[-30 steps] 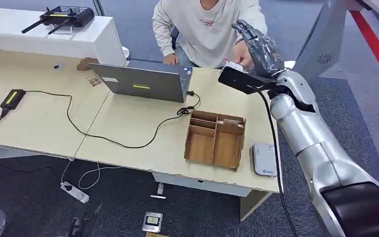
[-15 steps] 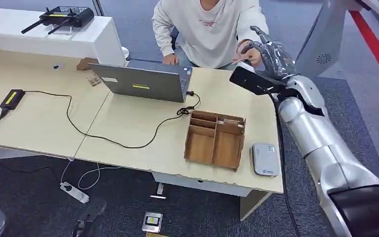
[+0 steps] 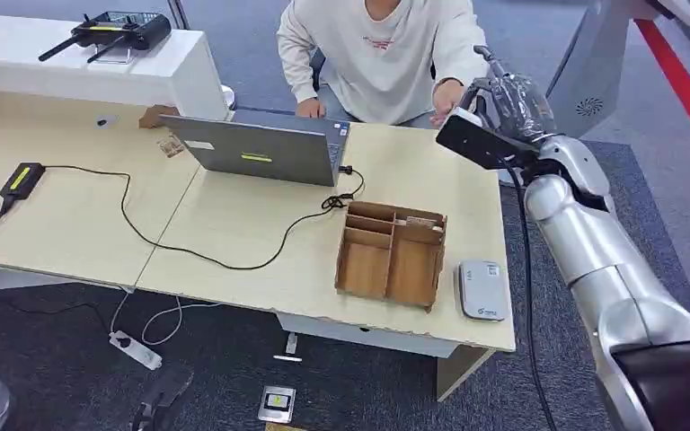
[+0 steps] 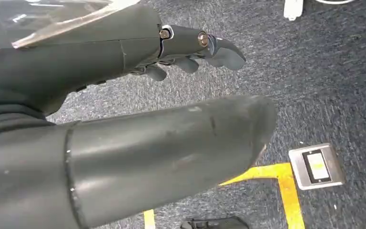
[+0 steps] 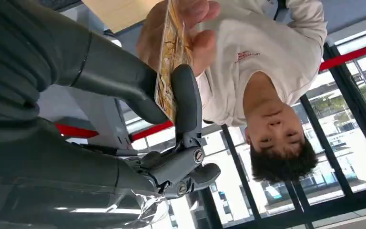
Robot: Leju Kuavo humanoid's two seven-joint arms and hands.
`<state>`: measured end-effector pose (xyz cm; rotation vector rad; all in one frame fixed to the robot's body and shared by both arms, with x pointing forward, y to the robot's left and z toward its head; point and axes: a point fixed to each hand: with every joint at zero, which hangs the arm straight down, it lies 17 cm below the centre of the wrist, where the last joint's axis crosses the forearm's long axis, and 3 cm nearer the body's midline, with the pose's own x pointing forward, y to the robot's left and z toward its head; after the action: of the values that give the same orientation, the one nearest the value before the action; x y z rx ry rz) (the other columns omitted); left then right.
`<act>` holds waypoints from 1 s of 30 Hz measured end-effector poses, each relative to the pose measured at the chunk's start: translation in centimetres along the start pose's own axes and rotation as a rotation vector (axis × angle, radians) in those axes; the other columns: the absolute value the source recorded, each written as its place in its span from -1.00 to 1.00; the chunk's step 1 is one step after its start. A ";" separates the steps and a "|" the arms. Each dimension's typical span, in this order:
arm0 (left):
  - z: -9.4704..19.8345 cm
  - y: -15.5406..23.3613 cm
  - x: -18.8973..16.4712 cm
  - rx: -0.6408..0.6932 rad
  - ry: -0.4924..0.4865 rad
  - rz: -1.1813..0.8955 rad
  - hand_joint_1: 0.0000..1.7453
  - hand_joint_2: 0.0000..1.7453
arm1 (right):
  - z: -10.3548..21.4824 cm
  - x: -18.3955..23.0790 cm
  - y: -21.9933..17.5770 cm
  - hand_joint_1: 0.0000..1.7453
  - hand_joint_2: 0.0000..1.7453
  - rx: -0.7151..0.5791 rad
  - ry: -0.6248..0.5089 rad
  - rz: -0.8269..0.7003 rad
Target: Pass the card to the sensor for recognition and then transmit it.
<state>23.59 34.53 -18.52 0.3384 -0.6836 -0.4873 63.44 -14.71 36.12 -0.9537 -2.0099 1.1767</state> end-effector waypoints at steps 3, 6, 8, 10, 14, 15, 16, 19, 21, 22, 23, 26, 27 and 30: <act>0.0 0.0 -0.1 -0.001 0.001 -0.009 -1.00 -1.00 | 0.0 -0.1 0.0 1.00 1.00 0.000 0.001 -0.001; 0.0 0.0 -0.2 -0.007 0.003 -0.023 -1.00 -1.00 | 0.0 0.1 0.0 1.00 1.00 -0.002 -0.006 -0.002; 0.0 0.0 -0.5 -0.010 0.016 -0.033 -1.00 -1.00 | -0.1 0.4 -0.1 1.00 1.00 -0.006 -0.017 -0.008; 0.1 0.2 -0.8 -0.013 0.026 -0.044 -1.00 -1.00 | -0.1 0.8 -0.2 1.00 1.00 -0.015 -0.030 -0.023; 0.3 0.7 -1.6 -0.020 0.063 -0.058 -1.00 -1.00 | -0.3 0.4 -0.7 1.00 1.00 -0.015 -0.018 -0.073; 0.3 0.5 -1.4 -0.035 0.045 -0.055 -1.00 -1.00 | -0.2 0.0 -0.7 1.00 1.00 -0.010 -0.013 -0.085; 0.2 0.4 -1.1 -0.049 0.021 -0.052 -1.00 -1.00 | 0.0 -0.3 -0.8 1.00 1.00 -0.009 -0.010 -0.092; 0.0 0.2 -1.0 -0.063 -0.013 -0.046 -1.00 -1.00 | 0.2 -1.0 -1.0 1.00 1.00 -0.012 -0.002 -0.099; -0.2 0.4 -1.2 -0.060 -0.010 -0.045 -1.00 -1.00 | 0.4 -1.5 -1.2 1.00 1.00 -0.014 0.006 -0.096; -0.3 0.5 -1.4 -0.056 -0.005 -0.044 -1.00 -1.00 | 0.5 -1.7 -1.2 1.00 1.00 -0.014 0.008 -0.095; -0.4 0.6 -1.5 -0.052 0.002 -0.043 -1.00 -1.00 | 0.5 -1.7 -1.2 1.00 1.00 -0.014 0.009 -0.094; -0.5 1.2 -2.7 -0.023 0.069 -0.034 -1.00 -1.00 | 1.0 -2.7 -0.7 1.00 1.00 0.022 0.036 -0.108; -0.5 1.3 -3.0 -0.016 0.087 -0.031 -1.00 -1.00 | 1.3 -3.1 -0.4 1.00 1.00 0.035 0.046 -0.116; -0.3 1.3 -3.6 0.004 0.117 -0.028 -1.00 -1.00 | 3.0 -5.0 0.4 1.00 1.00 0.068 0.092 -0.133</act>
<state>21.80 37.59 -19.97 0.3776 -0.5673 -0.4892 63.95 -20.07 33.81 -0.8126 -1.9169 1.1020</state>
